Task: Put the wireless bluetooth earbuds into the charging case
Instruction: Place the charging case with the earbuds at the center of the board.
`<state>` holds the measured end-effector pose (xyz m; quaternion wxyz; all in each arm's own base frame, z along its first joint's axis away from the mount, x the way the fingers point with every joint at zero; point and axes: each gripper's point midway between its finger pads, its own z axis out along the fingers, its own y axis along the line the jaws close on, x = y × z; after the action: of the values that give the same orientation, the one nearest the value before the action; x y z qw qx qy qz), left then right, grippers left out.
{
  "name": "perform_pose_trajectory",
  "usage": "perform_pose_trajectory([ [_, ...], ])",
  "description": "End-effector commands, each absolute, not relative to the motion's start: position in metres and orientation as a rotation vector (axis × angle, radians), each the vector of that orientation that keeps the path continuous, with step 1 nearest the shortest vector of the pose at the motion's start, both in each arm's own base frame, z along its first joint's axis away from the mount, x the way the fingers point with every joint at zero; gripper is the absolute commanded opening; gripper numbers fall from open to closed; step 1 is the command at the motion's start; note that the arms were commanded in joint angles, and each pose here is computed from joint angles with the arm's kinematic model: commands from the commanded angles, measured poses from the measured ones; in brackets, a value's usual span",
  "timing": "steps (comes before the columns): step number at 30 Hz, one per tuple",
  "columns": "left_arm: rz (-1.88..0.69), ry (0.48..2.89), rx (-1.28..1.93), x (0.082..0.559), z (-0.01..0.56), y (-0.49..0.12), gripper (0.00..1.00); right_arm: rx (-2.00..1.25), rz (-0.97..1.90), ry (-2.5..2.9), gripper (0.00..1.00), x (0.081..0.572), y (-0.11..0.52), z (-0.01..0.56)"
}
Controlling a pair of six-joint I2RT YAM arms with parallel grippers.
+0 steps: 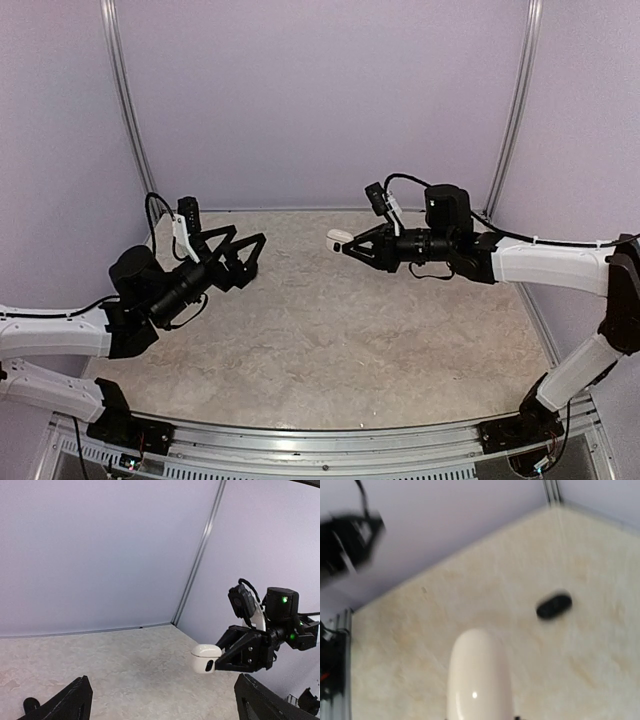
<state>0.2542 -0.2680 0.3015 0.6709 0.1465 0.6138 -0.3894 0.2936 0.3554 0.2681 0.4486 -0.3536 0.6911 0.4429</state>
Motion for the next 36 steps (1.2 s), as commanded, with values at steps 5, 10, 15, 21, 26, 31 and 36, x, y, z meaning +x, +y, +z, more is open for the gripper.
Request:
perform_pose_trajectory([
  [5, -0.61, 1.648, 0.012, 0.315, 0.266, -0.214, 0.99, -0.886, 1.18, 1.886, 0.1, 0.333, 0.378, 0.202],
  [10, -0.631, 1.657, -0.01, 0.317, 0.263, -0.205, 0.99, -0.891, 1.194, 1.986, 0.1, 0.353, 0.394, 0.157],
  [15, -0.594, 1.693, -0.042, 0.319, 0.252, -0.199, 0.99, -0.903, 1.245, 2.043, 0.1, 0.369, 0.413, 0.128],
  [21, -0.6, 1.704, -0.053, 0.319, 0.249, -0.197, 0.99, -0.89, 1.215, 2.083, 0.12, 0.396, 0.427, 0.106],
  [26, -0.607, 1.708, -0.05, 0.319, 0.248, -0.199, 0.99, -0.883, 1.214, 2.129, 0.13, 0.413, 0.436, 0.082],
  [31, -0.604, 1.707, -0.051, 0.32, 0.248, -0.198, 0.99, -0.898, 1.258, 2.154, 0.14, 0.418, 0.446, 0.064],
  [36, -0.605, 1.705, -0.049, 0.32, 0.248, -0.198, 0.99, -0.888, 1.256, 2.188, 0.16, 0.423, 0.446, 0.049],
])
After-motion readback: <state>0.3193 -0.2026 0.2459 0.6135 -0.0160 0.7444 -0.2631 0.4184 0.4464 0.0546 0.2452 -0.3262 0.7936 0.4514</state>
